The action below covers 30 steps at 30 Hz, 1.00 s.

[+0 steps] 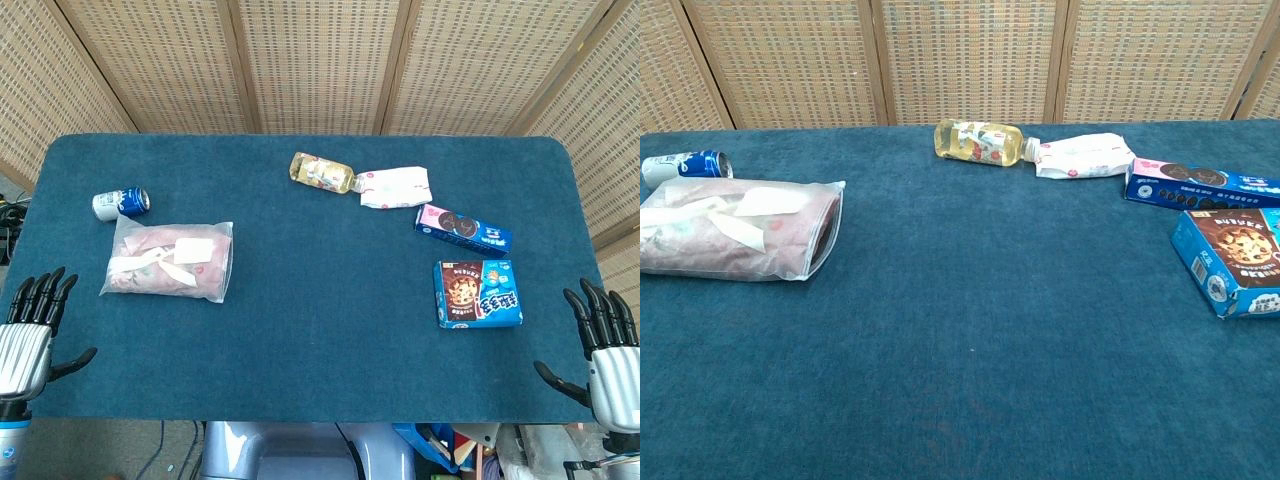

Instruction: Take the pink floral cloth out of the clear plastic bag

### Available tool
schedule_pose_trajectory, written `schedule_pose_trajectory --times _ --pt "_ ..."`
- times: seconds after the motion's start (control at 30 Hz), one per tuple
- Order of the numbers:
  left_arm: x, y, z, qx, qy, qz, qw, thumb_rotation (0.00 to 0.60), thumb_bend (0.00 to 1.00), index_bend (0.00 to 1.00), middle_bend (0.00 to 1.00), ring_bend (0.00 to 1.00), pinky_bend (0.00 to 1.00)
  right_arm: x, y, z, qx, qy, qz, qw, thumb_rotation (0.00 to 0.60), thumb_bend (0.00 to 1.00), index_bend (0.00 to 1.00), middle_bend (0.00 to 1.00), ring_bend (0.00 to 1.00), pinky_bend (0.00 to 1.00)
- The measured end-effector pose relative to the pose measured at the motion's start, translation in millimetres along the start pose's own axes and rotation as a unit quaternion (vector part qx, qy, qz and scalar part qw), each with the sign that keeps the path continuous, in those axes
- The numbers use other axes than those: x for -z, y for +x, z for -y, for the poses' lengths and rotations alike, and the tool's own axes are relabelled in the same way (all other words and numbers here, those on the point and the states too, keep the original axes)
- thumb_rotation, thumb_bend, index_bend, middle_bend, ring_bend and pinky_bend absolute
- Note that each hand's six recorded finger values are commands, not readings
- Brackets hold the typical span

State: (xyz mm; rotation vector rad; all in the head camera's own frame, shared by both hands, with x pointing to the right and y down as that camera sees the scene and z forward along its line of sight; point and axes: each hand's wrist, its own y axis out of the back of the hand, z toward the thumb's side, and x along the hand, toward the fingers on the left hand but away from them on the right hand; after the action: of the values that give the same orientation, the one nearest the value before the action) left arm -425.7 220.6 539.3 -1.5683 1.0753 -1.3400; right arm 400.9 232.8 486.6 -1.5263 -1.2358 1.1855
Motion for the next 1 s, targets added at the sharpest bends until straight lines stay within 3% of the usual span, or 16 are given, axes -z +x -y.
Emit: schedule_pose_trajectory --times 0.5,1.0 --pt "4.5 15.8 5.0 0.009 0.013 -0.006 0.9999 0.600 0.11 0.00 0.00 0.00 0.00 6.3 -3.3 4.1 -0.007 0.015 0.012 0.9998 0.600 0.00 0.00 0.00 0.00 0.00" --pt "11.0 118.4 51.1 0.135 0.061 0.030 0.9886 0.600 0.11 0.00 0.00 0.00 0.00 12.8 -8.7 9.8 -0.013 0.028 0.030 0.9991 0.600 0.00 0.00 0.00 0.00 0.00"
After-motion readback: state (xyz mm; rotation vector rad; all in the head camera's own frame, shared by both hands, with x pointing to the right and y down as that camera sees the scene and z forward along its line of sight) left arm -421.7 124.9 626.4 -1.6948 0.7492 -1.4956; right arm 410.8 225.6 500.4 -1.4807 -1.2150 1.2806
